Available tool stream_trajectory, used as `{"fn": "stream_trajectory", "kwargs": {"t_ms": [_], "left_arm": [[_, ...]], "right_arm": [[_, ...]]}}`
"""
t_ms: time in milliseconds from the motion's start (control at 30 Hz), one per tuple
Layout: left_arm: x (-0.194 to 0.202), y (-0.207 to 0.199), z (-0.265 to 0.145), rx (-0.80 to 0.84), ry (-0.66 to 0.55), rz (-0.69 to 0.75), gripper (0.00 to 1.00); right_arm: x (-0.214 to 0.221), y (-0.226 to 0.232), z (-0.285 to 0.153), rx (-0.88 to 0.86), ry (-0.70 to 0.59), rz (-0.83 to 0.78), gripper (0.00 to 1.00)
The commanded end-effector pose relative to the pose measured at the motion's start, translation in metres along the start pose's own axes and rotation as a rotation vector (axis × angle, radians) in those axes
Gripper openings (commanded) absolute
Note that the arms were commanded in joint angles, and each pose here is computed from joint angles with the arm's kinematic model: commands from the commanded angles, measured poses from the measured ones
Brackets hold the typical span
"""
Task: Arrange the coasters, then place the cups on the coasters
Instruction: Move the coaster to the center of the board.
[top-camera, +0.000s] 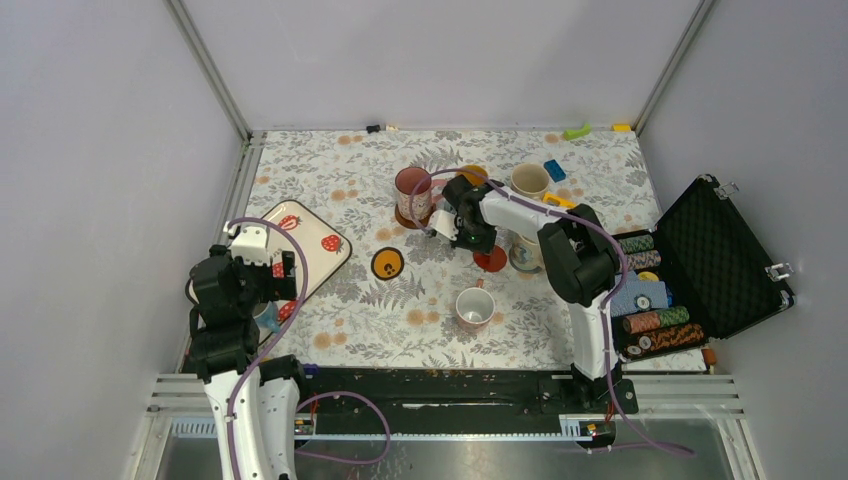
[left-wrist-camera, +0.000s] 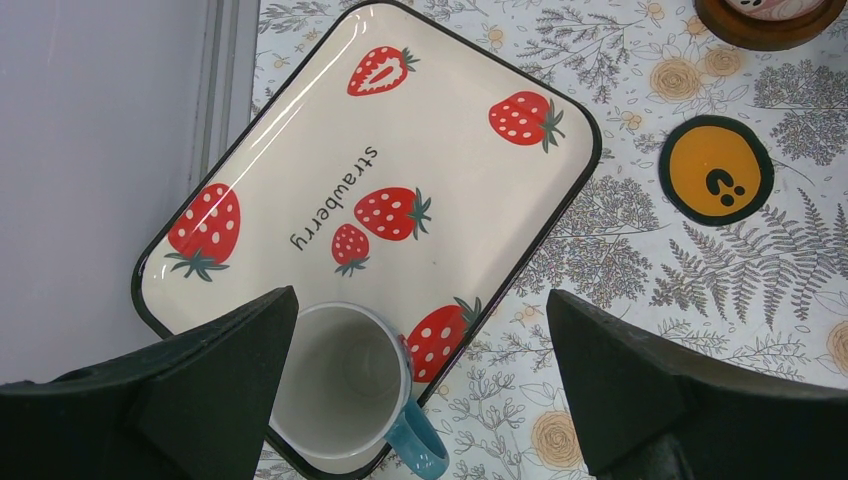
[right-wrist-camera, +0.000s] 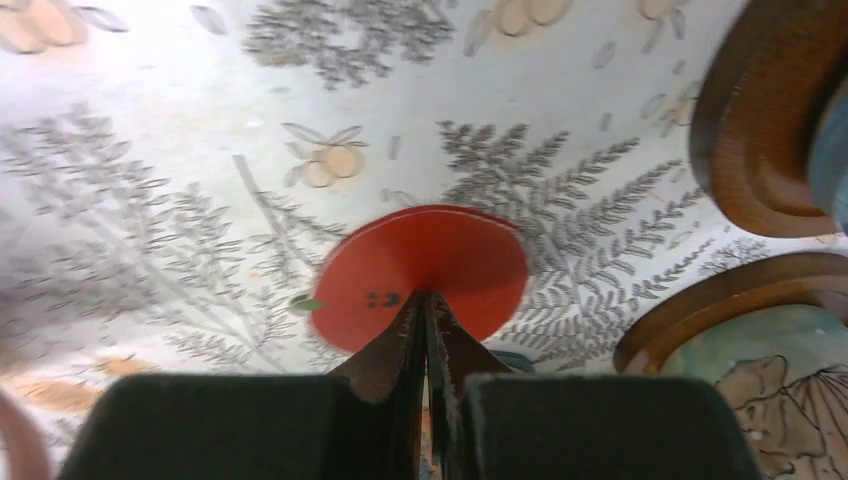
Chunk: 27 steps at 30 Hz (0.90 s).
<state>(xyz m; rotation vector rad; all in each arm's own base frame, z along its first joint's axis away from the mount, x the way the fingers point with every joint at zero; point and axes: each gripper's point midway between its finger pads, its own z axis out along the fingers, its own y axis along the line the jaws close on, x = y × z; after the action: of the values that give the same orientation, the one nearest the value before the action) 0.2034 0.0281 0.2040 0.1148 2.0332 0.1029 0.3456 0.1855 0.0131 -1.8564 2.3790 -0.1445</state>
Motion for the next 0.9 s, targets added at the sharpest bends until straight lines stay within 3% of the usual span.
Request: {"fn": "stream_trajectory", "kwargs": {"t_ms": [0,267,500,667,767,867], "left_arm": [[-0.013,0.002,0.001,-0.003,-0.050,0.008,0.99],[-0.014,0.004,0.000,-0.014,-0.058,0.008,0.99],[-0.013,0.004,0.000,-0.015,-0.055,0.008,0.99],[-0.013,0.004,0.000,-0.013,-0.050,0.008,0.98],[-0.013,0.004,0.000,-0.017,-0.053,0.007,0.99],[-0.013,0.004,0.000,-0.017,-0.053,0.008,0.99]], "right_arm": [[-0.020,0.034,-0.030,-0.120,-0.101,-0.012,0.06],[-0.032,0.064,-0.032,-0.164,-0.094,-0.070,0.08],[-0.043,0.051,-0.063,-0.087,-0.181,-0.052,0.10],[-0.026,0.007,-0.095,0.183,-0.146,-0.115,0.44],[0.006,-0.006,-0.103,0.250,0.005,-0.246,0.66],[0.044,-0.009,-0.100,0.205,0.186,-0.428,0.76]]}}
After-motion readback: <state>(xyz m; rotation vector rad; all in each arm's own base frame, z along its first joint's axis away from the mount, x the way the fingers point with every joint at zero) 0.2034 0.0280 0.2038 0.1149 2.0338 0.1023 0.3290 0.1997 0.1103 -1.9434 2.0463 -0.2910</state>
